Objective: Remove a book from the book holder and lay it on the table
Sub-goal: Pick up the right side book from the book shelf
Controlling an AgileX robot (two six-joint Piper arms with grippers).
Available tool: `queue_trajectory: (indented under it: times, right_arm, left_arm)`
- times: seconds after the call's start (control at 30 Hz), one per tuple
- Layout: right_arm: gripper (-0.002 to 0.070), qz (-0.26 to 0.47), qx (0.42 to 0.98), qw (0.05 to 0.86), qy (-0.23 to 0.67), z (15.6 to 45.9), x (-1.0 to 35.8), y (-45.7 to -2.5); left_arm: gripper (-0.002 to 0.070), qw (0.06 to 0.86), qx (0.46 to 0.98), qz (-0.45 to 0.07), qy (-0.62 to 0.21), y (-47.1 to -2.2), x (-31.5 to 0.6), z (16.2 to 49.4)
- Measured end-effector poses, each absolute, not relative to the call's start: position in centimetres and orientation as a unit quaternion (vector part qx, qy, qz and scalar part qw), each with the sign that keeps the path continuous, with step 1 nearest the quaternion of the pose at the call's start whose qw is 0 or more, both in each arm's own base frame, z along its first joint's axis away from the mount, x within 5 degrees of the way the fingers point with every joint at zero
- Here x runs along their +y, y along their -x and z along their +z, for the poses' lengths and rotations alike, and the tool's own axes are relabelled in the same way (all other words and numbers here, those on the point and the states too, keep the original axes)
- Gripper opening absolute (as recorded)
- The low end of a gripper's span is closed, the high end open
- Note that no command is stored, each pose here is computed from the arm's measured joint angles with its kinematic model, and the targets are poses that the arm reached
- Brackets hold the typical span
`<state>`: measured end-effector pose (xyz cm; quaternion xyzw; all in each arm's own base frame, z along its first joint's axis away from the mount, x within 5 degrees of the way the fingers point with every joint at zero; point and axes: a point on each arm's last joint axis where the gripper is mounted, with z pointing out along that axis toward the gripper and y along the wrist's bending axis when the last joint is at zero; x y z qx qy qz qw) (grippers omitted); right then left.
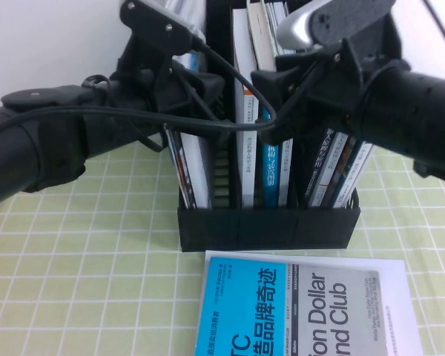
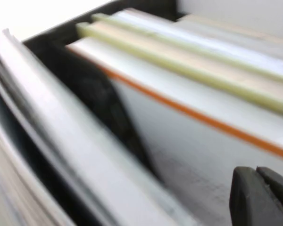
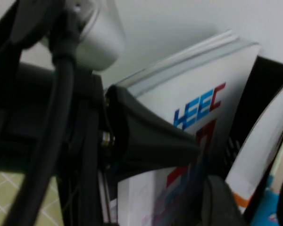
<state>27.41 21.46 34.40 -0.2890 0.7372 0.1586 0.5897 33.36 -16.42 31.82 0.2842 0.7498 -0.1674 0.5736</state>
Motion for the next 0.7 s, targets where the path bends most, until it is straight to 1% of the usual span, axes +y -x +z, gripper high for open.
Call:
queue_trajectory:
  times: [0.07,0.2,0.37,0.5,0.7]
  right_arm:
    - [0.0269,0.165,0.741,0.581,0.292,33.8,21.8,-27.7]
    - [0.0269,0.172,0.745,0.571,0.3,32.9,22.3,-27.9]
    - [0.0269,0.18,0.744,0.567,0.305,32.7,22.6,-27.9]
    - [0.0269,0.182,0.743,0.566,0.306,32.7,22.6,-27.9]
    - [0.0269,0.197,0.739,0.564,0.31,32.7,22.8,-27.7]
  left_arm:
    - [-0.0003,0.576,0.756,-0.153,-0.27,-33.5,-16.1,31.9]
    - [-0.0003,0.578,0.757,-0.144,-0.27,-33.4,-15.9,31.9]
    - [-0.0003,0.577,0.75,-0.156,-0.284,-33.2,-16.2,31.9]
    - [-0.0003,0.583,0.743,-0.155,-0.29,-32.9,-16.1,32.4]
    - [-0.0003,0.605,0.72,-0.162,-0.3,-32.0,-15.6,34.3]
